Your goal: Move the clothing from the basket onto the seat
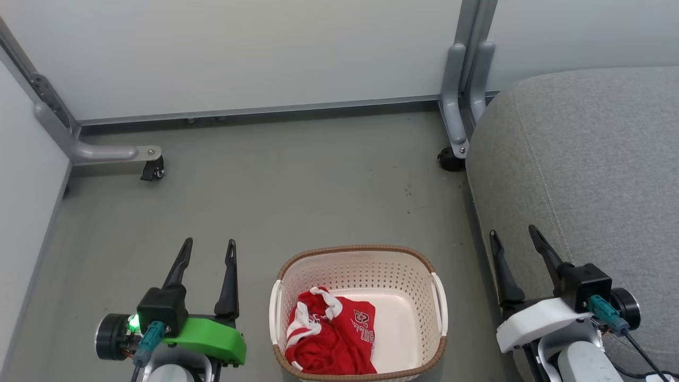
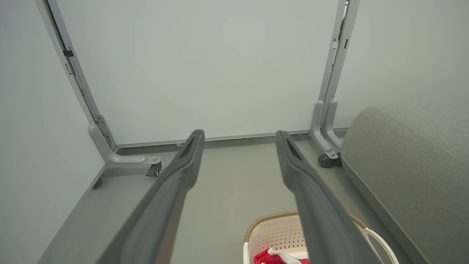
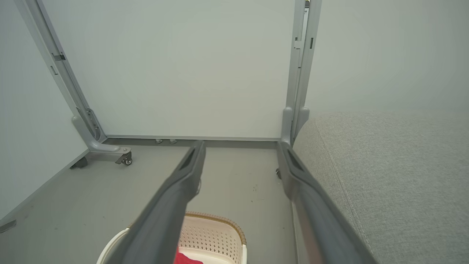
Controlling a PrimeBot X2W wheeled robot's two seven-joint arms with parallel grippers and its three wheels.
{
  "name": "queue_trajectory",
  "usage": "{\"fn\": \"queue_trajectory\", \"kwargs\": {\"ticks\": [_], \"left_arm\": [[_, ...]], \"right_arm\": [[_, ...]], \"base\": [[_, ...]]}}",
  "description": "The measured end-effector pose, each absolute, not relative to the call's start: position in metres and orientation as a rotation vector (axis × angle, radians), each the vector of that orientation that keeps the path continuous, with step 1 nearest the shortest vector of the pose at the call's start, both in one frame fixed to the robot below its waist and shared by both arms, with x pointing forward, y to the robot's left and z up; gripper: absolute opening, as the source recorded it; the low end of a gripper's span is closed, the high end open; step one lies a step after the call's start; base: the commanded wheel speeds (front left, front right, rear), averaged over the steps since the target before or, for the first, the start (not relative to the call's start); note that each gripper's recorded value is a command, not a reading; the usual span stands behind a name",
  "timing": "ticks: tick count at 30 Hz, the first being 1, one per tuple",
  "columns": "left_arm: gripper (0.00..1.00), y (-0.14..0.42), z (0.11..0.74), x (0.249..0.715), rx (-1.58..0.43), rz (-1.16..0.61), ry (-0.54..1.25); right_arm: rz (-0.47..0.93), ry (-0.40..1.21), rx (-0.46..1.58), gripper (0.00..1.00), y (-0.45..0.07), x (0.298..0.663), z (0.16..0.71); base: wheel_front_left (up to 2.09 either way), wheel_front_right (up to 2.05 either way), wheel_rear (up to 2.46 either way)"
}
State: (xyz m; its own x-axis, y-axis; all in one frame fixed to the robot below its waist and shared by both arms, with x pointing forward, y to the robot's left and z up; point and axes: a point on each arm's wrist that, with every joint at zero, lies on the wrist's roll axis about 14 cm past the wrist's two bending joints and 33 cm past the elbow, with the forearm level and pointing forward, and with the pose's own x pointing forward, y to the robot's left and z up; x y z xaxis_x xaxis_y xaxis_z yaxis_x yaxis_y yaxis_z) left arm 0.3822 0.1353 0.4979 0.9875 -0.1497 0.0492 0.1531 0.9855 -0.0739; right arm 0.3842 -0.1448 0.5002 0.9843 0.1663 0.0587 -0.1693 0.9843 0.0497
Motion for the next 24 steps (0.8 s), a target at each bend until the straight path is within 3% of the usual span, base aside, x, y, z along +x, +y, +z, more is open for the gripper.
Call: {"fn": "queue_trajectory", "kwargs": {"ticks": [24], "left_arm": [[1.0, 0.123, 0.487, 0.393, -0.059, -0.191, -0.008]], "right_arm": [[0.175, -0.066, 0.075, 1.0, -0.142, 0.398, 0.503]], "base": [[0.0, 0.0, 0.0]]}}
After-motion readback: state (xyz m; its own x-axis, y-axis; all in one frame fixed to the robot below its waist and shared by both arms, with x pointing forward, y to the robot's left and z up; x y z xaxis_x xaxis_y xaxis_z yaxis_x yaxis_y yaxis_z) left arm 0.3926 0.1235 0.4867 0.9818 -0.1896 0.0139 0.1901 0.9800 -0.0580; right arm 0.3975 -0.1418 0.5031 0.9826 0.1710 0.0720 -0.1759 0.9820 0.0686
